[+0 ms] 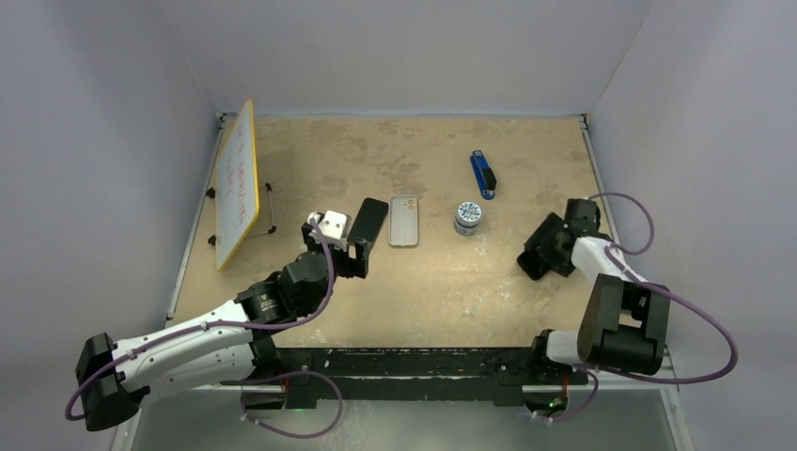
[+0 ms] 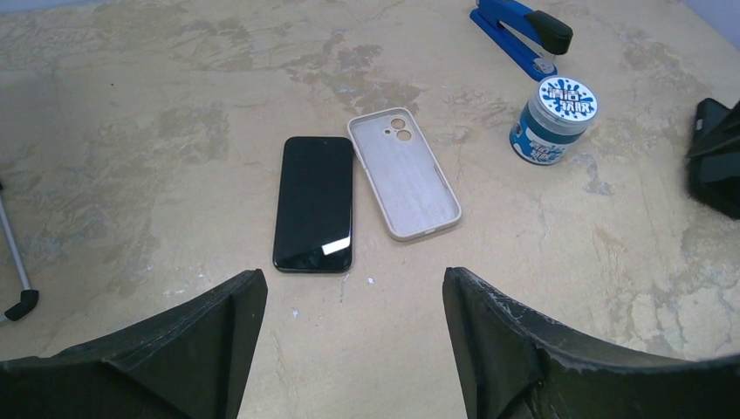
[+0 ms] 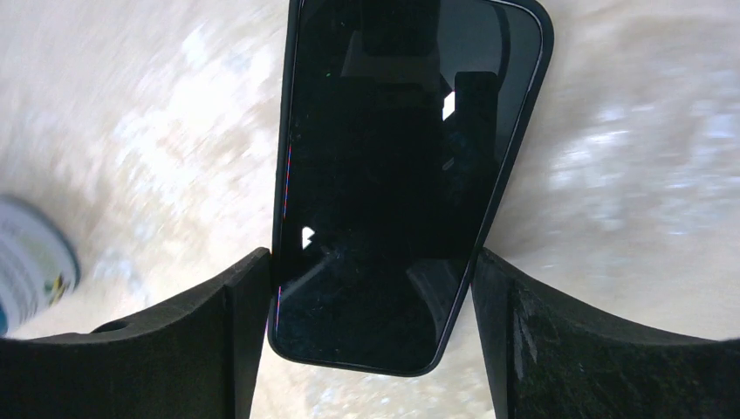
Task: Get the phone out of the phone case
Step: Pick up the phone at the center of the board.
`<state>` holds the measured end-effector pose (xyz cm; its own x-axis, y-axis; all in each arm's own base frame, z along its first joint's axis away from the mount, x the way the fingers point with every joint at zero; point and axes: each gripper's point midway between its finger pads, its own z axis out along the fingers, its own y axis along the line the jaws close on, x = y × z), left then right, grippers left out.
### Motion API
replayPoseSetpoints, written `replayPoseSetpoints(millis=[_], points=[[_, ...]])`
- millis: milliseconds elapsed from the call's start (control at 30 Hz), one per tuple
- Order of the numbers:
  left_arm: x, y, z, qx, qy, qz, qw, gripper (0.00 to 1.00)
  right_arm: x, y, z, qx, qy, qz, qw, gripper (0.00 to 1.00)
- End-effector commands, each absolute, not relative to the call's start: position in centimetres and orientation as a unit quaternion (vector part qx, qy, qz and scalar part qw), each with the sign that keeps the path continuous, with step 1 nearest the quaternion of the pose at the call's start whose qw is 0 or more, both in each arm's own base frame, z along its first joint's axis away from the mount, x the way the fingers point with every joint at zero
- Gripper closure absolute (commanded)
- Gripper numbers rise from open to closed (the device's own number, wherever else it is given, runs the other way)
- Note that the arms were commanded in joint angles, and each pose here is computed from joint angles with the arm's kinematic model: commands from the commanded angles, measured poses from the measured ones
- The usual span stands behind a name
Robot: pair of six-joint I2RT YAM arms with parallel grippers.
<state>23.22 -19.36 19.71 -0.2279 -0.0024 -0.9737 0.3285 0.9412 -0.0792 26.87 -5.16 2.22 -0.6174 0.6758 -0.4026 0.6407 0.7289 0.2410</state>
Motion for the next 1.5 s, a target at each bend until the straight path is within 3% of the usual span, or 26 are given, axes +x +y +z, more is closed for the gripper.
replayPoseSetpoints(millis=[0, 467, 1167, 1467], points=[[23.2, -20.1, 20.5, 0.103, 0.762, -0.158, 0.62, 0.24, 25.9, 0.3, 1.8, 0.308, 0.927, 0.089, 0.193, 0.65], [22.2, -22.3, 21.7, 0.091, 0.758, -0.237, 0.601, 0.24, 23.3, 10.0, 5.3, 0.182, 0.926, 0.233, 0.236, 0.73], [20.5, -29.1, 16.7, 0.07, 0.811, -0.345, 0.468, 0.26, 19.3, 18.4, 7.1, 0.05, 0.858, 0.44, 0.261, 0.92], [20.1, -32.7, 15.5, 0.041, 0.814, -0.406, 0.414, 0.26, 18.7, 20.9, 8.3, 0.015, 0.83, 0.492, 0.261, 0.96]])
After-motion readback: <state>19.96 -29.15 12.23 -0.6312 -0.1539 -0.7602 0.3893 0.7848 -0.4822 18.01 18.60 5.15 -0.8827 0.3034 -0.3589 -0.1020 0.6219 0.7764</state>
